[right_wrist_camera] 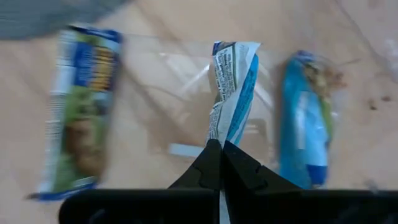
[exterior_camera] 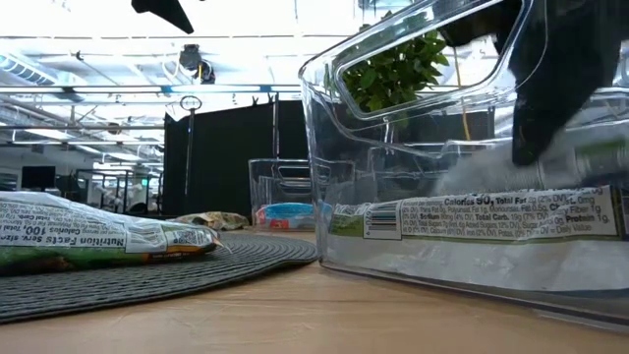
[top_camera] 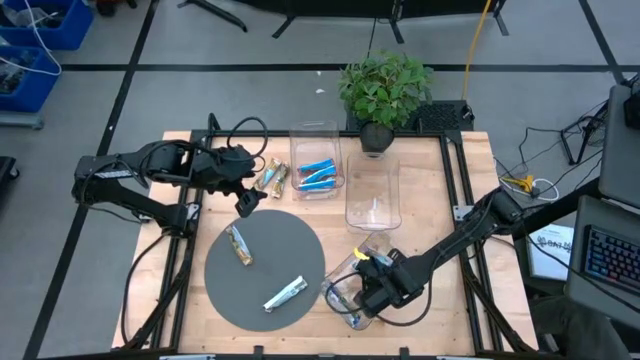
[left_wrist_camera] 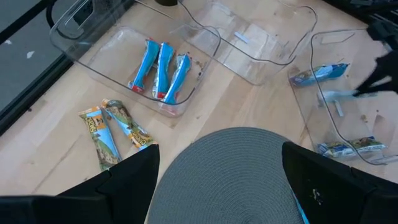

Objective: Pick and place Granola Bars by type
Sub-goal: Put the blue granola bar into the bottom transparent bin, then put the yellow granola bar into the middle transparent bin

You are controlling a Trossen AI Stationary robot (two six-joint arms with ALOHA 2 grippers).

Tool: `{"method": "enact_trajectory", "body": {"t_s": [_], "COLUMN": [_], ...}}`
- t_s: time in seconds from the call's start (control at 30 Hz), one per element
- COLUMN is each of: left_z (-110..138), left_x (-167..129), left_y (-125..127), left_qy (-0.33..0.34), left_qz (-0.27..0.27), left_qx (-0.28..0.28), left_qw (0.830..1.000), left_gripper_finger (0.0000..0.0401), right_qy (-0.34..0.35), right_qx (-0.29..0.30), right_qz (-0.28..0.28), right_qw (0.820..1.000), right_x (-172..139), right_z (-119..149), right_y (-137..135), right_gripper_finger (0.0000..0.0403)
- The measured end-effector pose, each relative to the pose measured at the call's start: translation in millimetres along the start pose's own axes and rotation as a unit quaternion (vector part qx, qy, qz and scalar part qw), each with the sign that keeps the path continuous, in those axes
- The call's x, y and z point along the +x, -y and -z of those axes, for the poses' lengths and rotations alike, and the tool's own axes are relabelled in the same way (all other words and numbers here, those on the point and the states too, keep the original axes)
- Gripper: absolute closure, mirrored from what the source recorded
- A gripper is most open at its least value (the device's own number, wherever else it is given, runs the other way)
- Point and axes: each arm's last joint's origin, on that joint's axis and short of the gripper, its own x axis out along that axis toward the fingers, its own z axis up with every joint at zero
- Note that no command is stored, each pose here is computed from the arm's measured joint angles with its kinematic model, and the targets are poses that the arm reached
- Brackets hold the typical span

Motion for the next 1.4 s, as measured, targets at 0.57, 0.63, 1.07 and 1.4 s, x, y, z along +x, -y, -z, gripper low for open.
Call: {"method": "enact_trajectory", "body": {"t_s": [0.57, 0.63, 1.07, 1.4], "left_z": [11, 13, 17, 30], "left_x": [-1, -1, -2, 3], "left_y": [-4, -5, -6, -2], "left_qy": [-0.068, -0.078, -0.1, -0.157], "left_qz": [0.003, -0.008, -0.021, -0.09], "left_qx": [-0.007, -0.013, -0.105, -0.248], "left_qw": [0.998, 0.997, 0.989, 0.952], "left_gripper_finger": [0.0064, 0.0064, 0.0064, 0.0064], "right_qy": [-0.084, -0.075, -0.029, 0.028], "right_qx": [-0.019, -0.024, -0.035, -0.107], "right_qz": [0.008, -0.012, -0.101, -0.186], "right_qw": [0.996, 0.997, 0.994, 0.976], "right_x": [39, 34, -15, -60], "right_z": [-7, -12, -47, -67], "right_y": [31, 32, 58, 88], "right_gripper_finger": [0.0391, 0.0373, 0.0242, 0.0234]}}
